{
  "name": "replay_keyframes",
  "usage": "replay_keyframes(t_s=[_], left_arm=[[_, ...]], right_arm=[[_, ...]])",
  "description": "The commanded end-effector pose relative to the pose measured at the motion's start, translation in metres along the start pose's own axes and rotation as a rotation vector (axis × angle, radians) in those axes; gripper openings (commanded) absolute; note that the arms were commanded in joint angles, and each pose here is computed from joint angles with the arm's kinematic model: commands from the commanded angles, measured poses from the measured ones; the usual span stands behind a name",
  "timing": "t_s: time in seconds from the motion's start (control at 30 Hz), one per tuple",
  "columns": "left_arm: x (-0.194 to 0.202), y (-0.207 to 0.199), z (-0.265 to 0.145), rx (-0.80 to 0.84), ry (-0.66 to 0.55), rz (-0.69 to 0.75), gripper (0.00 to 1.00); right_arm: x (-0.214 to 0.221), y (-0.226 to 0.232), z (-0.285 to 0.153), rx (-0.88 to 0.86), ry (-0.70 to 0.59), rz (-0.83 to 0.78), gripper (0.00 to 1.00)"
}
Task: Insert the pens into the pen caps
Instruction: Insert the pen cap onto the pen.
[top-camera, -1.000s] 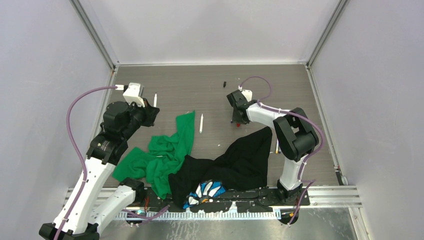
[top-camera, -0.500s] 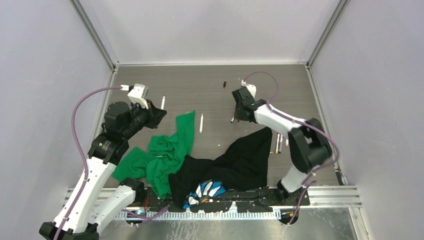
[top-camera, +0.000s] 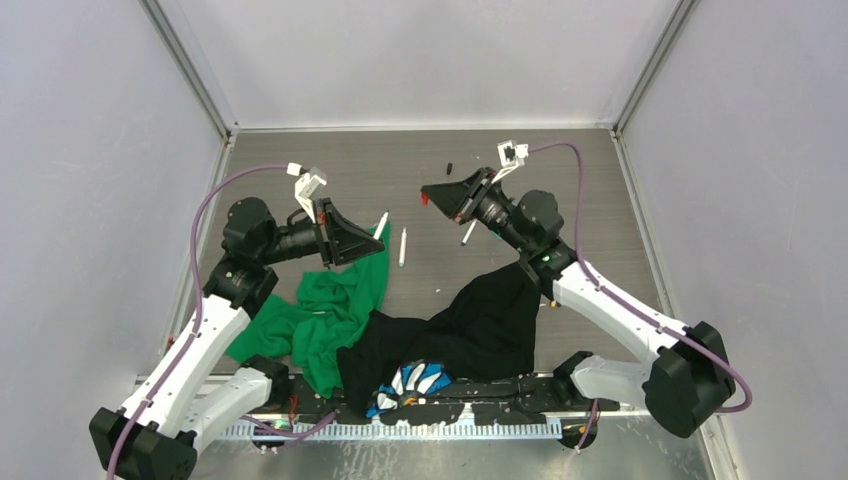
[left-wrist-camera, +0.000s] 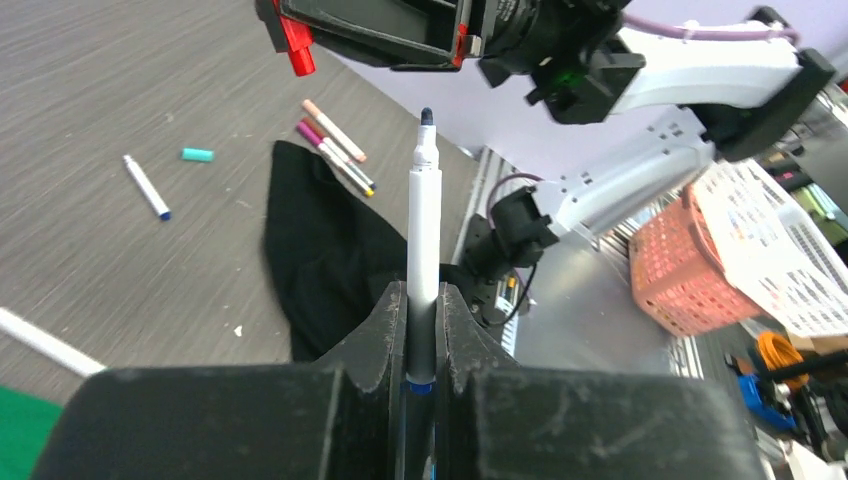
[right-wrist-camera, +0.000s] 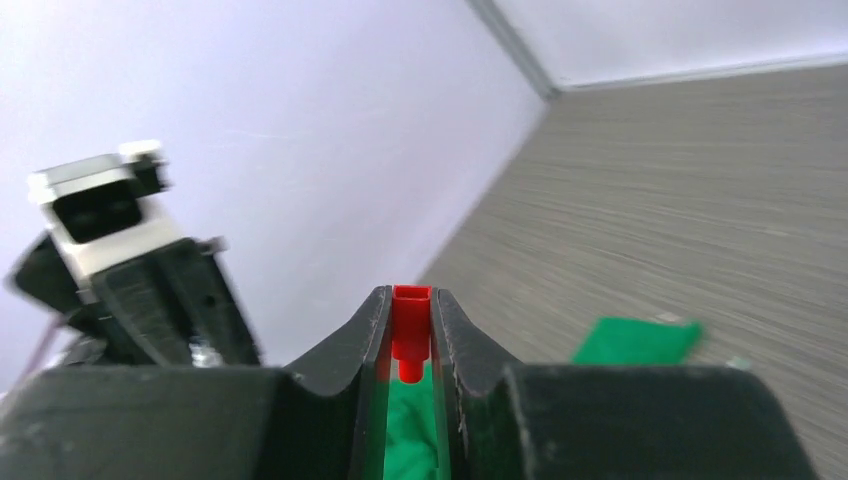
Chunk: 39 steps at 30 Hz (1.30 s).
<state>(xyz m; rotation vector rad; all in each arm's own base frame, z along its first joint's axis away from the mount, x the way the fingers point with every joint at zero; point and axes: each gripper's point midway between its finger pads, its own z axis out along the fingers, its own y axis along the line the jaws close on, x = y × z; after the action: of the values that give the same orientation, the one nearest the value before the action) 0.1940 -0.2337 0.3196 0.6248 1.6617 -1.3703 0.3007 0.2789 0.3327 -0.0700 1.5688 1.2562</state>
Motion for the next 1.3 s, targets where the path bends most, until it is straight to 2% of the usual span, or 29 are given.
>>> replay_keyframes(t_s=[0.0, 0.23, 1.27], left_arm=[[-0.008, -0.035, -0.004, 0.166, 0.004, 0.075, 0.00], [-0.007, -0.036, -0.004, 0.168, 0.006, 0.076, 0.00], [-0.012, -0.028, -0.006, 0.092, -0.027, 0.088, 0.00]], right_arm=[[-0.039, 0.101, -0.011, -0.393, -0.199, 0.021, 0.01], [-0.043, 0.122, -0.011, -0.503, -0.288, 0.070, 0.01], [-0.009, 0.141, 0.002, -0.547, -0.178, 0.063, 0.01]])
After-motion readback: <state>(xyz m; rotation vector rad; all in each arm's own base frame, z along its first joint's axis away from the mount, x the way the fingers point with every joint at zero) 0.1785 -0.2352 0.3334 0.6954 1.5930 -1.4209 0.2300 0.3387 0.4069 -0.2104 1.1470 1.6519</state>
